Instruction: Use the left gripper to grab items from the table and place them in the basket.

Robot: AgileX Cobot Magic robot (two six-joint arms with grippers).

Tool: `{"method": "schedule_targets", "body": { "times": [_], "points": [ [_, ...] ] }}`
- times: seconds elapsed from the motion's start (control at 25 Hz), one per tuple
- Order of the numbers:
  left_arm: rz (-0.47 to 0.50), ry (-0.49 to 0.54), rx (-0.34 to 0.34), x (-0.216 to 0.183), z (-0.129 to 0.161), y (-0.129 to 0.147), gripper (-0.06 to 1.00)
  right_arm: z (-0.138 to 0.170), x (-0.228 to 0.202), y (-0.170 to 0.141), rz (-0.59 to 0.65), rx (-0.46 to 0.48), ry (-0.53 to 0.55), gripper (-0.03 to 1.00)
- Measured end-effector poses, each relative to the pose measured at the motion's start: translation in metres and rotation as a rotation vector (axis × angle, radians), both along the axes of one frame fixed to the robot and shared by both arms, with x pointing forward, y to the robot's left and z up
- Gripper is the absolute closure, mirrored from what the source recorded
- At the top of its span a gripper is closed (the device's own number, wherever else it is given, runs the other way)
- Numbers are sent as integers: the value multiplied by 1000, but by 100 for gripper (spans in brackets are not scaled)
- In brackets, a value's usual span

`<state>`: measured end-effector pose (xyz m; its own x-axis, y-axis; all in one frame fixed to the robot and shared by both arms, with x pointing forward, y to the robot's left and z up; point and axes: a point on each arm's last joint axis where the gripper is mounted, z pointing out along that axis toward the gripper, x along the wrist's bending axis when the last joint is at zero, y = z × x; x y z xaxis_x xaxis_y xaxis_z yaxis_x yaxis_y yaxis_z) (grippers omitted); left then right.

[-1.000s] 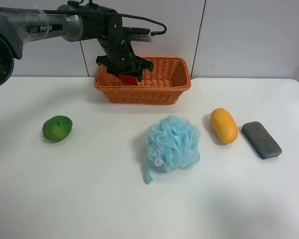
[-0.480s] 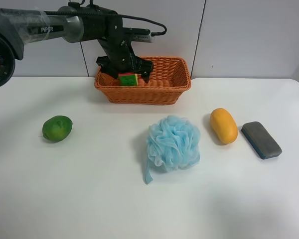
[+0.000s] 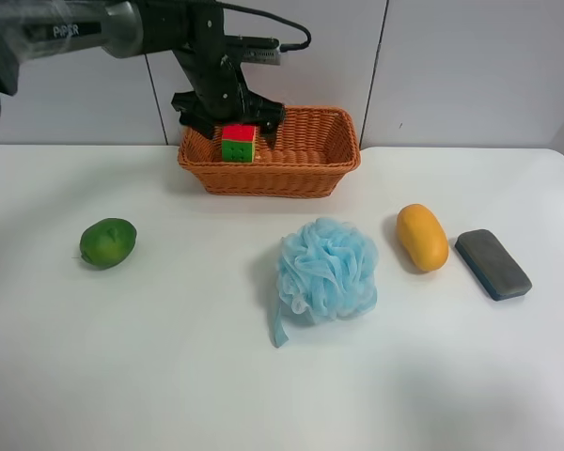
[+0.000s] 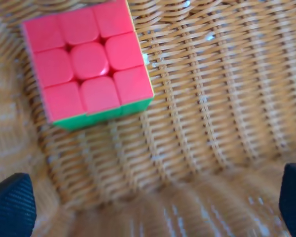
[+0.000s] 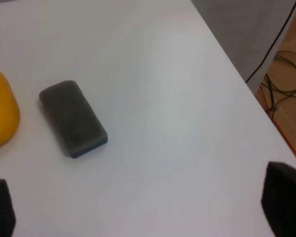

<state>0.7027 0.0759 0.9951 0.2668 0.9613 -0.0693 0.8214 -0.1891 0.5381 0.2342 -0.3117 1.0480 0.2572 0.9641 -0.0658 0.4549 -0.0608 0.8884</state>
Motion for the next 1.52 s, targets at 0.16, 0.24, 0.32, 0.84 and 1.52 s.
{"method": "schedule_targets", "body": {
  "times": [0.16,0.24,0.32,0.84,1.52],
  "points": [
    [10,29,16,-19,44,12,-5,0,0,0,0,0,0,-2],
    [13,39,26,-29,68,22,-5,0,0,0,0,0,0,-2],
    [16,61,41,-41,87,32,-5,0,0,0,0,0,0,-2],
    [-6,45,72,-134,153,79,-5,0,0,0,0,0,0,-2],
    [-22,-142,-53,-331,109,167,-5,0,0,0,0,0,0,-2]
  ]
}}
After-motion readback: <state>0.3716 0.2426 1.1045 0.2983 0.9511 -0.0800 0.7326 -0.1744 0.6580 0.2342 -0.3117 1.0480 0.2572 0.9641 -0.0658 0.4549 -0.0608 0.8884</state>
